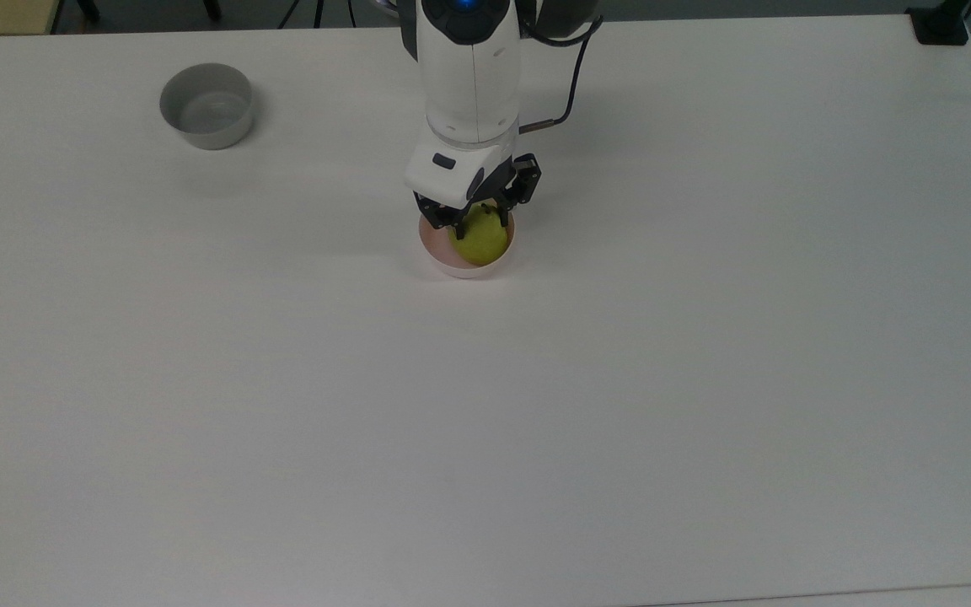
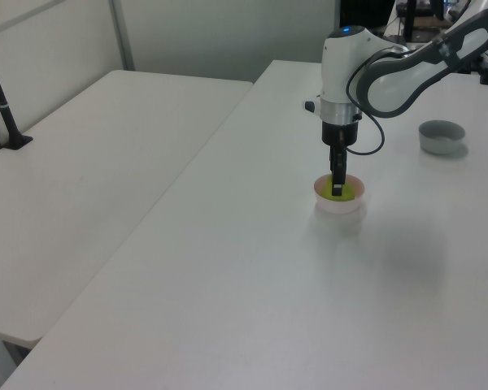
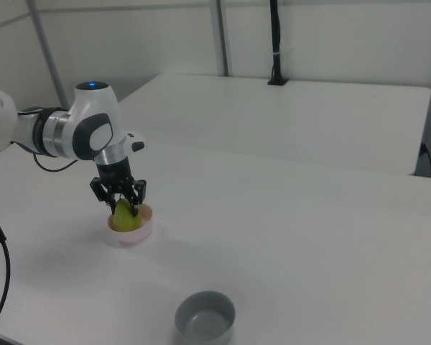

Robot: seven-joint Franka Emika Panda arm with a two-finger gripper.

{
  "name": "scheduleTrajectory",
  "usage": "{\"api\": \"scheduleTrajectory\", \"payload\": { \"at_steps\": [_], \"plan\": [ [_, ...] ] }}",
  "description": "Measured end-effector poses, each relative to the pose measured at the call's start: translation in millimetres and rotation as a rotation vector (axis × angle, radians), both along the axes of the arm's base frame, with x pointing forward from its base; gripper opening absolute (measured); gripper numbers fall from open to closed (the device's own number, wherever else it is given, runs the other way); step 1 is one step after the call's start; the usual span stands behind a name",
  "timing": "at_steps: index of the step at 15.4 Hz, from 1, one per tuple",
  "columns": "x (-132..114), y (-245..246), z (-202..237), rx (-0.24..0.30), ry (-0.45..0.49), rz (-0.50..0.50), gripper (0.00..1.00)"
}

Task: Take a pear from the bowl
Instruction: 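Lower the gripper around the green pear and close it, then lift the held pear out of the pink bowl and carry it toward the grey bowl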

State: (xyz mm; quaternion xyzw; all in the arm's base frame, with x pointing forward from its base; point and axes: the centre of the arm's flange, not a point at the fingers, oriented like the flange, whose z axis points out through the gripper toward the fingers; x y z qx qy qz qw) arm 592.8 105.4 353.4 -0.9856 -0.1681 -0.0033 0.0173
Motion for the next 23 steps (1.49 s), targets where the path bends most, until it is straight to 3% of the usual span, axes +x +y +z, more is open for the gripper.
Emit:
{"api": "scheduleTrajectory", "payload": {
  "at_steps": [7, 23],
  "plan": [
    [-0.7, -2.4, 29.1, 0.003, -0.032, -0.013, 0.55],
    [-26.4, -83.1, 233.9, -0.01, -0.011, -0.152, 0.55]
  ]
}}
